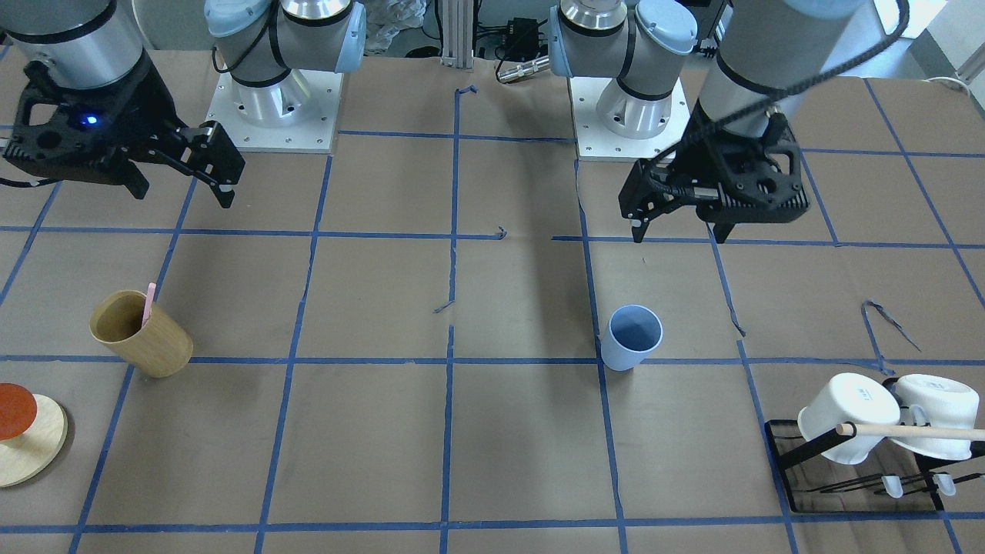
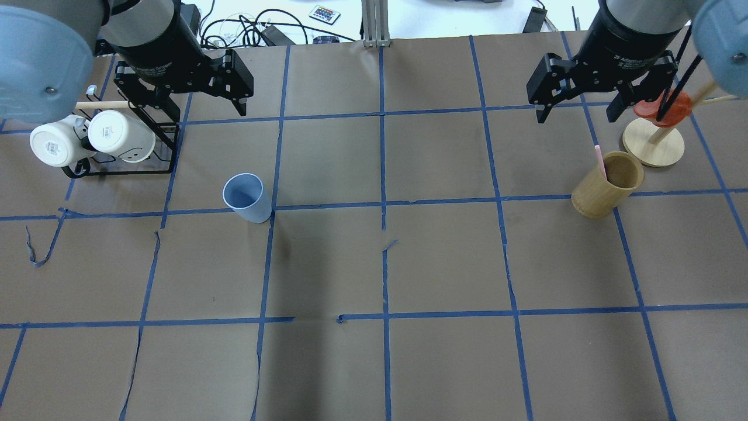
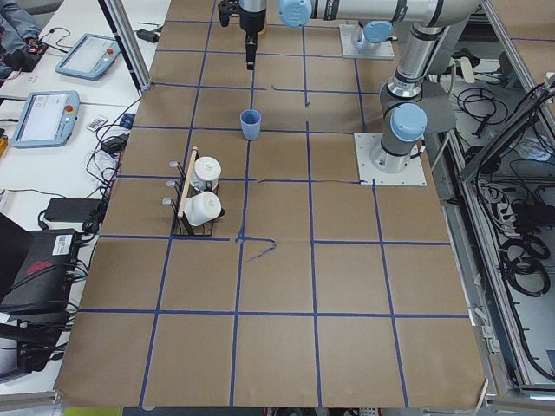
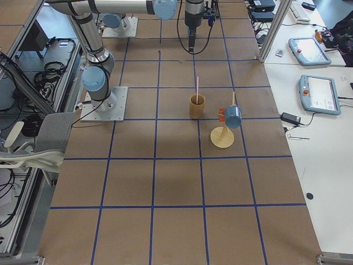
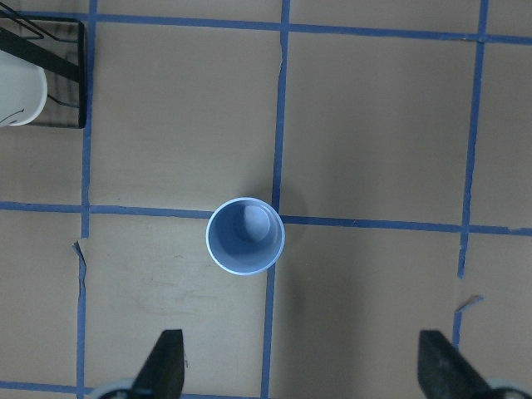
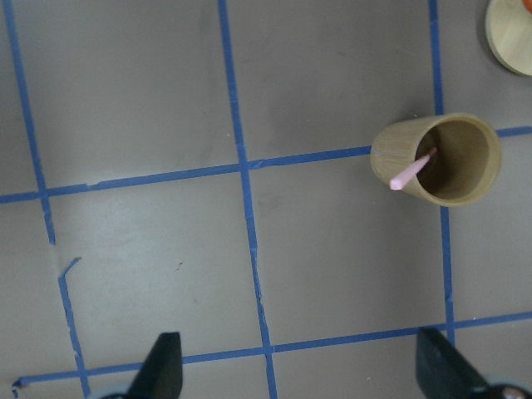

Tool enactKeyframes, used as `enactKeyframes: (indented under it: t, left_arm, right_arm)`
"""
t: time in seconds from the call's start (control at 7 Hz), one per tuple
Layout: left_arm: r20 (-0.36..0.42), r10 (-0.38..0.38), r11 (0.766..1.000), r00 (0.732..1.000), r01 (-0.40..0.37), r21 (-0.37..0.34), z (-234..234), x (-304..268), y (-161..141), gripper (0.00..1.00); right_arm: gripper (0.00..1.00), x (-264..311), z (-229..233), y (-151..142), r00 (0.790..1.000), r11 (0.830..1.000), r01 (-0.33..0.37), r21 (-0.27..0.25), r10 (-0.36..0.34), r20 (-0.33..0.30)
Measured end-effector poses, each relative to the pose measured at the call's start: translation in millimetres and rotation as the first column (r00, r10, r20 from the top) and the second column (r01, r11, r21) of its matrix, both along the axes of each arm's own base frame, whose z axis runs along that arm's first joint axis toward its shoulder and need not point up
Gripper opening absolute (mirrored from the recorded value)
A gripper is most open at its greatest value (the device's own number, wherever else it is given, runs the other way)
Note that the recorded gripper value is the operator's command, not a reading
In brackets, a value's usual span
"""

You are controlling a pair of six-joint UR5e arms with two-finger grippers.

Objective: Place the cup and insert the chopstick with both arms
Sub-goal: 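Lower left gripper onto the light blue cup while right gripper descends to chopstick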

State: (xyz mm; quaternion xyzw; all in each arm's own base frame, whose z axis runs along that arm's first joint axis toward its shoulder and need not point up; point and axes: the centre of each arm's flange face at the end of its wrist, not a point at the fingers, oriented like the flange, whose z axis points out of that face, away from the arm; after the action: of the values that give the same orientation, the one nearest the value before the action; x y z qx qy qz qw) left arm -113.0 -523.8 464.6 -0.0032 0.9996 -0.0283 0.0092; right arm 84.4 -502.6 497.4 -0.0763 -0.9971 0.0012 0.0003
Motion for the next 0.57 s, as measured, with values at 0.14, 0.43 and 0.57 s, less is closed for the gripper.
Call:
enactKeyframes:
  t: [0.14,0.43,0.57]
  left_arm:
    - [-0.003,0.021,1.0,1.0,-0.021,0.013,-46.7,28.8,-6.2,1.0]
    - [-0.008,0.052,0.996,0.999,-0.051,0.071,-131.0,48.3,-0.5,0.96]
    - [-0.012,0.057,0.994,0.998,-0.056,0.095,-157.1,49.7,-0.7,0.94]
  right_arm:
    - [1.0,-32.5,-3.1,-7.8,0.993,0.993,0.118,0.007,-0.118,0.026]
    - [1.0,-99.4,-21.4,-22.0,0.945,0.946,0.319,0.048,-0.322,0.064]
    - [1.0,-119.2,-39.8,-31.5,0.899,0.9,0.426,0.09,-0.432,0.065]
